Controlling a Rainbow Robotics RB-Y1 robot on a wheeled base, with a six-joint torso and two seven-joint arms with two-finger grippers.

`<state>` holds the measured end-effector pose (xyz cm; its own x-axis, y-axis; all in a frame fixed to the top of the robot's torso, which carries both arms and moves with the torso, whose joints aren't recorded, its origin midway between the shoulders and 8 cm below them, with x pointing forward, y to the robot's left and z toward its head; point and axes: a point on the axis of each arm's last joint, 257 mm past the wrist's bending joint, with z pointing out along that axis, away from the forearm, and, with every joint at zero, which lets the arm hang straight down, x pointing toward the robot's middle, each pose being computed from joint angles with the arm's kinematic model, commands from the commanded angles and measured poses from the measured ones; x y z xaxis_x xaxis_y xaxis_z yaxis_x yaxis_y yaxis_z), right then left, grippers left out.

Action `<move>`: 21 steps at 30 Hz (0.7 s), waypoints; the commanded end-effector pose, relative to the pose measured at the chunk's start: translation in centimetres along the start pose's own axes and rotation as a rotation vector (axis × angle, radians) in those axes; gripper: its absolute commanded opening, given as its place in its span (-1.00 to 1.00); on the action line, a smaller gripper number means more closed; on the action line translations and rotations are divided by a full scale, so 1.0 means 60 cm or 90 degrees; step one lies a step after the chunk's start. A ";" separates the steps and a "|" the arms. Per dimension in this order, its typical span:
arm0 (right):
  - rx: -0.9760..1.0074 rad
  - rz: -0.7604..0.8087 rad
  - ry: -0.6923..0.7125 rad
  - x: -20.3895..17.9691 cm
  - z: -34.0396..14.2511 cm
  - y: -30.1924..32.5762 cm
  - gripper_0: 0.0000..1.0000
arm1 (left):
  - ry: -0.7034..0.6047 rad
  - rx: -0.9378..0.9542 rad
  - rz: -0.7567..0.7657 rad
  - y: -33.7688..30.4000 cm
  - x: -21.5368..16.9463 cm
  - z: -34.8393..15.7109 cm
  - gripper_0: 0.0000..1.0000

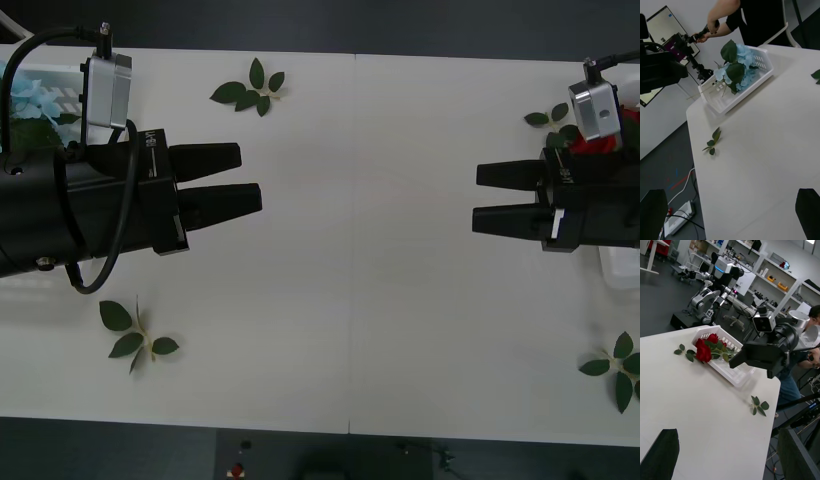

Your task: Put the red flowers into the right box and the blue flowers into the left box

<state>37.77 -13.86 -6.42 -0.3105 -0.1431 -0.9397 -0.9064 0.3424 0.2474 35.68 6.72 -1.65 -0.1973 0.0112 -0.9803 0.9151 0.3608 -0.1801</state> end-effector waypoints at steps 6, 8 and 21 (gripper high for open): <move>-0.056 -0.023 -0.039 -0.026 0.052 0.105 1.00 | 0.024 -0.005 0.039 0.017 -0.010 -0.023 0.50; -0.060 -0.021 -0.044 -0.027 0.055 0.115 1.00 | 0.033 -0.005 0.043 0.031 -0.010 -0.033 0.50; -0.073 -0.019 -0.050 -0.024 0.062 0.133 1.00 | 0.048 0.061 -0.005 0.039 0.032 -0.047 0.50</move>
<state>32.88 -7.95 -4.80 -0.2895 -0.0790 -0.9539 -0.9319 0.2507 0.2621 37.17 10.27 -3.88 -0.2629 0.0546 -0.9633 0.9275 0.2895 -0.2367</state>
